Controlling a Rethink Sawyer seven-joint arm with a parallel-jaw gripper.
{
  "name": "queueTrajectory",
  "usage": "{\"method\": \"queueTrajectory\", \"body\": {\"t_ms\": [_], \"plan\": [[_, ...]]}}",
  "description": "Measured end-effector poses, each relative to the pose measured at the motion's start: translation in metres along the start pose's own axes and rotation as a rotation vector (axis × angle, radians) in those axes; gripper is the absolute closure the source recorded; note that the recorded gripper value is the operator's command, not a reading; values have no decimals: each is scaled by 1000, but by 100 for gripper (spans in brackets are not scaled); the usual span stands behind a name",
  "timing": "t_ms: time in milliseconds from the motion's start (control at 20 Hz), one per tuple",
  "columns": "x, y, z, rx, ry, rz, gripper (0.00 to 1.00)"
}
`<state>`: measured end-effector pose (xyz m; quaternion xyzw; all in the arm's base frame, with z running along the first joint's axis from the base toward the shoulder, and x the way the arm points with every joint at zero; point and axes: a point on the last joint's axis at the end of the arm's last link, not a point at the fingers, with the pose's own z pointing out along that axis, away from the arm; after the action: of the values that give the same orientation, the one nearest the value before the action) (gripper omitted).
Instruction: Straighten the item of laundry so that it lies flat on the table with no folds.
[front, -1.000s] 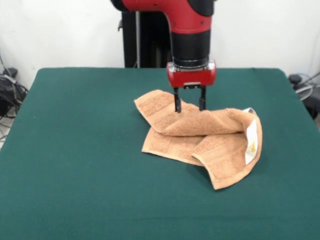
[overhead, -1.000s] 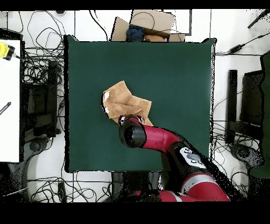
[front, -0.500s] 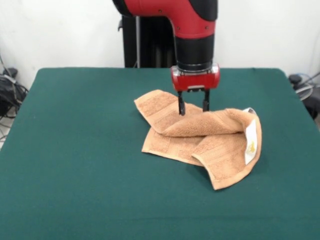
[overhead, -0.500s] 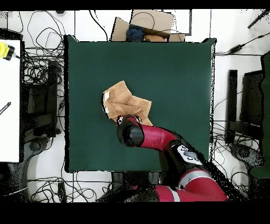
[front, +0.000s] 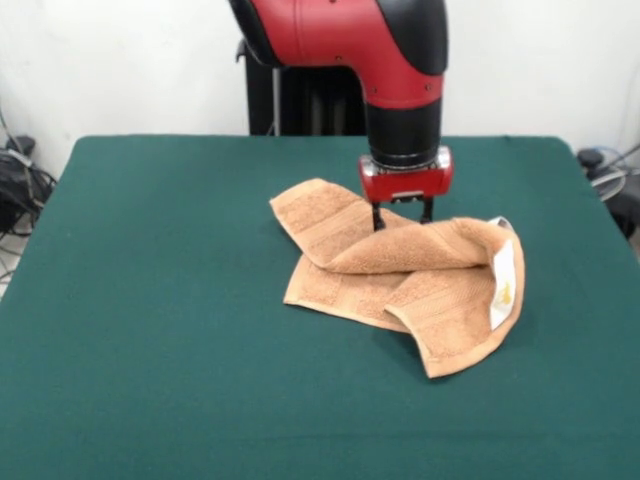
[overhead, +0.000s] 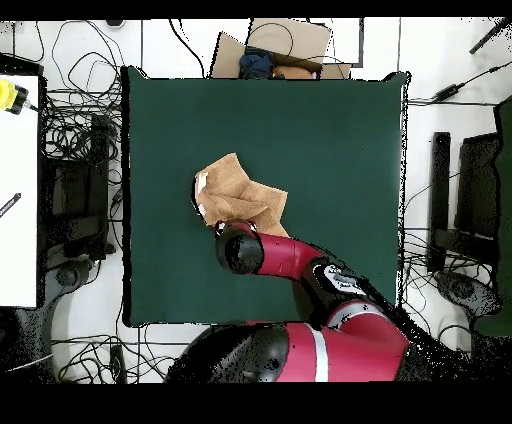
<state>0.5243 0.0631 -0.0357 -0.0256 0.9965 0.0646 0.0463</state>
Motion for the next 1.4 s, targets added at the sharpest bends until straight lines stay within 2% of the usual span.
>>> {"method": "queueTrajectory", "body": {"t_ms": [700,750,1400], "plan": [[2,-2,11,-13,-40,-2,0],[2,-3,11,-11,-51,-14,100],[2,-6,13,-11,-91,-27,100]]}}
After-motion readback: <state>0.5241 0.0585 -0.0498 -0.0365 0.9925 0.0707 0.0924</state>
